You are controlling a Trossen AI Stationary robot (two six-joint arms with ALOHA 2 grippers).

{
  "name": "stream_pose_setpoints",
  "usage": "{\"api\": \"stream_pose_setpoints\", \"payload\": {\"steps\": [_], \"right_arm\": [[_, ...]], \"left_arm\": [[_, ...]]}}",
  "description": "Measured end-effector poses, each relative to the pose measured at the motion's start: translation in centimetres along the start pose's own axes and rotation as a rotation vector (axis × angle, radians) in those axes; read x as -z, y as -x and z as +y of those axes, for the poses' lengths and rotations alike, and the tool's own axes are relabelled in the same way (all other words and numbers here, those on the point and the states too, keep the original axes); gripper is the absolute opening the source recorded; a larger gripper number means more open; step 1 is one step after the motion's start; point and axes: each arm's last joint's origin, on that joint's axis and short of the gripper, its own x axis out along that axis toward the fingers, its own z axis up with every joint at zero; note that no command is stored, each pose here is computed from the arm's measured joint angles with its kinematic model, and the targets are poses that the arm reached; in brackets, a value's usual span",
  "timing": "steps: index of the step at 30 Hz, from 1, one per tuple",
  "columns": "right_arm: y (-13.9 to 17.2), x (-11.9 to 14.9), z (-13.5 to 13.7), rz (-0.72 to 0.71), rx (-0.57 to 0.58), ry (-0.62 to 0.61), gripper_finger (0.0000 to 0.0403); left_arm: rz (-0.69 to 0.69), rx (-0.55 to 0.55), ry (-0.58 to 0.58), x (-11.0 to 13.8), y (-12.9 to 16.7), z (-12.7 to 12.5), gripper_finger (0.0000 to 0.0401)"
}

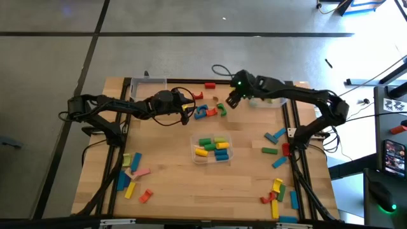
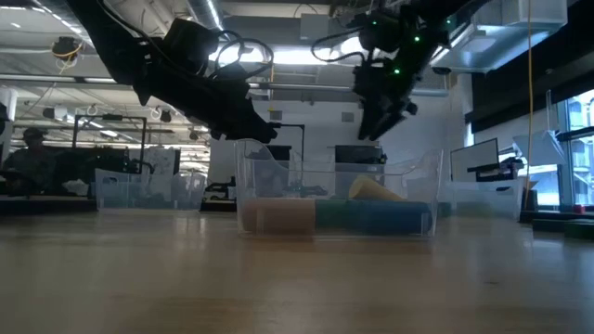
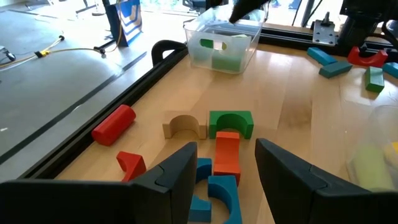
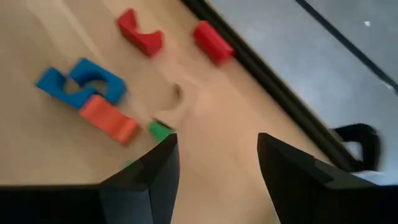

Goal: Sort blocks by size
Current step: Put the green arch block into the top right transparent bin

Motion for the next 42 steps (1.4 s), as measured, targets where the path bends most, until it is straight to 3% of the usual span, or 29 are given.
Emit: {"api": "stream_pose_setpoints", "payload": {"steps": [7, 19, 42], "right_arm": [[-3.4, 0.4, 2.7, 0.025, -0.039, -0.009, 0.0209], [-9.5, 2.7, 3.9, 0.178, -0.022, -0.002, 0.0209], [-11.7, 3.7, 4.2, 0.208, -0.015, -0.016, 0.0199]], "left_arm": [[0.0, 0.0, 0.001, 0.0, 0.0, 0.0, 0.0159], [0.0, 0.0, 0.001, 0.0, 0.0, 0.0, 0.0159], [0.002, 0.0, 0.001, 0.0, 0.0, 0.0, 0.0159]]}}
